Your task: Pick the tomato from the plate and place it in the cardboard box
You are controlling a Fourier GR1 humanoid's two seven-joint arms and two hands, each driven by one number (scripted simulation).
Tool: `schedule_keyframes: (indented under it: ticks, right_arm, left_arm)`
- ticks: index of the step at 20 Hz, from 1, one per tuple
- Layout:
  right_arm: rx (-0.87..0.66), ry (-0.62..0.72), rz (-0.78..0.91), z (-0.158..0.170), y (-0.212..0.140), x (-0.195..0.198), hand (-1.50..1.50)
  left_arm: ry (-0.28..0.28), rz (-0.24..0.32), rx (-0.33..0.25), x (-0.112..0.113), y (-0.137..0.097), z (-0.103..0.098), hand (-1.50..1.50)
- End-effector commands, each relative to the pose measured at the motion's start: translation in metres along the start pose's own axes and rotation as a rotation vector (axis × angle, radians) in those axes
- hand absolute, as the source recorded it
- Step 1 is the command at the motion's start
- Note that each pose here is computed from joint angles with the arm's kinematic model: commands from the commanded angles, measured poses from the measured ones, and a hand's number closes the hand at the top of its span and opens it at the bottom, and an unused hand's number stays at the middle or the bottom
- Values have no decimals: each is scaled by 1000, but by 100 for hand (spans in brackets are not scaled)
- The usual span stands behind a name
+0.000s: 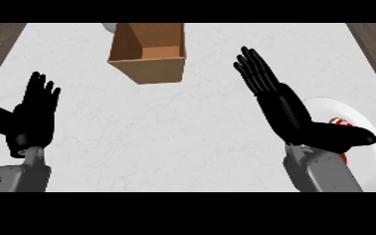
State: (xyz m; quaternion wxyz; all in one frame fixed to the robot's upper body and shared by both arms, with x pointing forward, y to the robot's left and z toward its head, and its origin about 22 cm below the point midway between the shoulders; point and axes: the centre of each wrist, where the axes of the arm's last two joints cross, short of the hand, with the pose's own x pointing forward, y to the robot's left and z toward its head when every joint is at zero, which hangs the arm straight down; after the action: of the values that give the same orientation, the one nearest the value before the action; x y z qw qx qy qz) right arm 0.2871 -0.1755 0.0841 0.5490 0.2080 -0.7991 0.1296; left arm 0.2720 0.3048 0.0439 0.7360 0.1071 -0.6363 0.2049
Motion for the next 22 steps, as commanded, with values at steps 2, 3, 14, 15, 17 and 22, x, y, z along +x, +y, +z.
schedule_keyframes:
  ticks: [2, 3, 14, 15, 17, 22]
  right_arm:
    - [-4, -102, 89, 34, -33, 11, -150]
    - [-13, -176, 123, 24, -41, 34, -150]
    - [-492, -246, 451, 144, -142, 19, -150]
    - [-462, -239, 501, 162, -156, 12, -150]
    - [-349, -169, 655, 165, -162, 39, -150]
    - [-198, 39, 986, 184, -191, 74, -150]
  left_arm:
    - [-43, -193, -74, -1, 9, 2, 0]
    - [-76, -262, -106, -9, 7, 7, 0]
    - [-116, -506, -277, -42, 3, 50, 0]
    - [-123, -513, -284, -49, 13, 36, 0]
    - [-139, -516, -249, -33, 6, 30, 0]
    - [-136, -505, -290, -32, 9, 37, 0]
